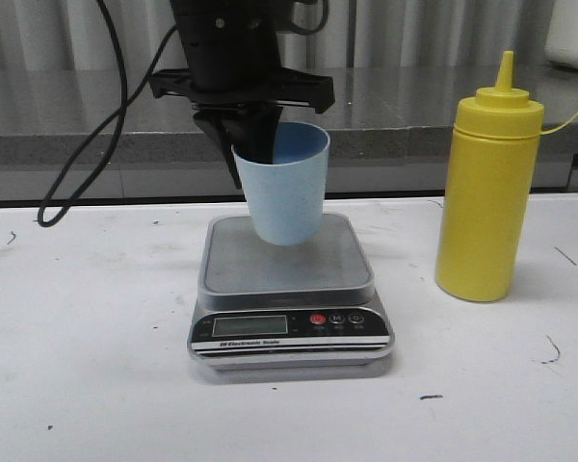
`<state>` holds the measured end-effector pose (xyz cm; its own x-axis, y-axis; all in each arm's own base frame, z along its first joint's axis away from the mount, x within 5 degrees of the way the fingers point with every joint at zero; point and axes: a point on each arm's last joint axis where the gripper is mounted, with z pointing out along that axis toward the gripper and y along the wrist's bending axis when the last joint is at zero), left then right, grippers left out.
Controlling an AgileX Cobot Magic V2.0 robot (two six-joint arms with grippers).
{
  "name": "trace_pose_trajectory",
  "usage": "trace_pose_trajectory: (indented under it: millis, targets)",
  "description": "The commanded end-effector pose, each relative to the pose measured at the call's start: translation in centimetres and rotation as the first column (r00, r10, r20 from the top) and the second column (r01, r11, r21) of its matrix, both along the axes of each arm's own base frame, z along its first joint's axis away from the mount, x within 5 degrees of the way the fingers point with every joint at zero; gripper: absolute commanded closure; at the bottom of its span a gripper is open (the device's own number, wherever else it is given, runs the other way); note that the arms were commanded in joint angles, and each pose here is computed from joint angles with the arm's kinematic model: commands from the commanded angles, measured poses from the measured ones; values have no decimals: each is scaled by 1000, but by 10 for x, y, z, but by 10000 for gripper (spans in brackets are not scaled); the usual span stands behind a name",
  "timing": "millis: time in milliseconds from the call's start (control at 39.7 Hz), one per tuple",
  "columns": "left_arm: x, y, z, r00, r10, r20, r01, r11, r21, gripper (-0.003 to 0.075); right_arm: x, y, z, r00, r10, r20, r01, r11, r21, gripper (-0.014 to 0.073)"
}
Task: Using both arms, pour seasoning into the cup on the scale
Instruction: 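Lift the blue cup with the left gripper and lower it onto the scale, then open the left gripper and raise it away from the cup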
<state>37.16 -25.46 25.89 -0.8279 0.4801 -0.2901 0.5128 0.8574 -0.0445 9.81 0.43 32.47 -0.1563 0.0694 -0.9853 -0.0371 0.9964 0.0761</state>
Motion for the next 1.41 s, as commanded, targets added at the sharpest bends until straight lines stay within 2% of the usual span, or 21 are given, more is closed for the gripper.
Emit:
trace_pose_trajectory:
  millis: [0, 76, 302, 352, 504, 579, 629, 705, 780, 957, 1057, 1208, 1385]
  targets:
    - [-6, -2, 30, 998, 0, 55, 4, 998, -66, 706, 1, -2, 19, 994, -23, 111, 22, 1000, 8, -45]
    - [-5, -2, 27, 999, -1, 44, 4, 998, -59, 628, 1, -2, 19, 994, -23, 111, 22, 1000, 8, -45]
    - [-7, -1, 37, 999, -4, 32, 6, 999, -48, 231, 1, -2, 19, 994, -23, 111, 22, 1000, 8, -45]
    - [-8, 0, 46, 999, -8, 34, 9, 999, -43, 209, 1, -2, 19, 994, -23, 111, 22, 1000, 8, -45]
    - [-13, 3, 82, 993, -5, 121, 17, 995, -98, 209, 1, -2, 19, 993, -24, 116, 23, 1000, 8, -45]
    - [-19, 7, 96, 989, -3, 150, 21, 993, -118, 232, 1, -2, 20, 993, -24, 118, 23, 1000, 8, -45]
    - [-23, 9, 104, 986, -8, 165, 29, 992, -124, 274, 1, -2, 20, 993, -24, 119, 24, 1000, 8, -45]
    - [-28, 16, 110, 983, -20, 181, 41, 993, -114, 371, 1, -2, 20, 993, -24, 119, 24, 1000, 8, -45]
    - [-33, 26, 113, 982, -12, 188, 30, 995, -93, 501, 1, -2, 20, 993, -24, 119, 24, 1000, 8, -45]
    - [-45, 59, 107, 988, 31, 153, -26, 999, -34, 741, 1, -2, 20, 993, -24, 119, 24, 1000, 8, -45]
    - [-50, 83, 101, 985, 95, 146, -91, 995, -38, 740, 1, -2, 20, 993, -24, 119, 24, 1000, 8, -45]
    - [-61, 123, 103, 952, 217, 216, -199, 974, -105, 740, 1, -2, 20, 993, -24, 119, 24, 1000, 8, -45]
    - [-89, 171, 105, 876, 375, 303, -324, 924, -205, 740, 1, -2, 20, 993, -24, 119, 24, 1000, 8, -45]
